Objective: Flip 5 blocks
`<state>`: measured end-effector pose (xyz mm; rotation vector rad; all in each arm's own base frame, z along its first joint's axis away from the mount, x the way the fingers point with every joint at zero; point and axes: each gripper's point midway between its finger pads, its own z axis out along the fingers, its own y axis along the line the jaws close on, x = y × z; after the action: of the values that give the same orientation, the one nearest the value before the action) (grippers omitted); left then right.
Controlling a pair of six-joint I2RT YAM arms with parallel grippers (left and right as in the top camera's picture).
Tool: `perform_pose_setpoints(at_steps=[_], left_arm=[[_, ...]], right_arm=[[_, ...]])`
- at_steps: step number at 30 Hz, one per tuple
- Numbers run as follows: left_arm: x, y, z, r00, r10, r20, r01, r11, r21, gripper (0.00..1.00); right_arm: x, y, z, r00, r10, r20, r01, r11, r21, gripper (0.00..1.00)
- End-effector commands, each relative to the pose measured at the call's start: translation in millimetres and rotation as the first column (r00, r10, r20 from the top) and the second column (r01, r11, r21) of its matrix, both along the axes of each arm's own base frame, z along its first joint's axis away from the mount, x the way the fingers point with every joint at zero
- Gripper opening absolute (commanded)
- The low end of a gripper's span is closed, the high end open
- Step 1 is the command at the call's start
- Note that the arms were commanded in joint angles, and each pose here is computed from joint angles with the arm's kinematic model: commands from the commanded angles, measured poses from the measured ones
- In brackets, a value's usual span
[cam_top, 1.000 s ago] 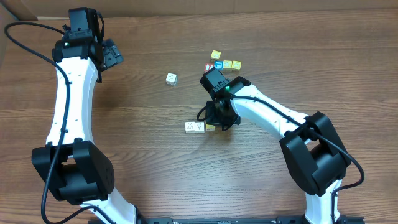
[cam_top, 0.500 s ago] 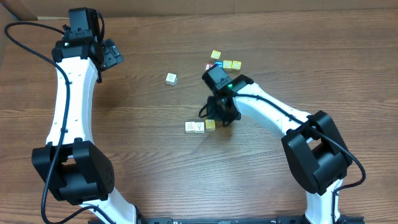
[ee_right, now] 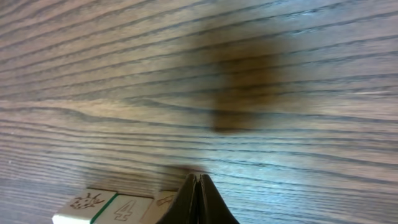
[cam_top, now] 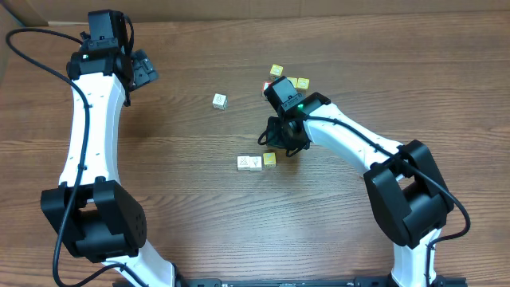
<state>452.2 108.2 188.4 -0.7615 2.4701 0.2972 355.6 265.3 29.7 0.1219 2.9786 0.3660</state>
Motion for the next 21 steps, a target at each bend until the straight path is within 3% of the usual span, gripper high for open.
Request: perform_pose_setpoints(at_steps=[1,21], left_arm=[[0.9,4.0,13.8,0.999,0.028,0.039,-0.029,1.0,0.006,1.0],[1.0,4.0,13.8,0.999,0.028,0.04,-0.029,1.0,0.006,1.0]], right_arm=[[0.1,5.5,15.9,0.999,0.023,0.033,-0.024,0.999,0.025,0.04],[-17.5,16.3,12.9,0.997,0.08,0.013,-0.08,0.997,0.007,0.04]])
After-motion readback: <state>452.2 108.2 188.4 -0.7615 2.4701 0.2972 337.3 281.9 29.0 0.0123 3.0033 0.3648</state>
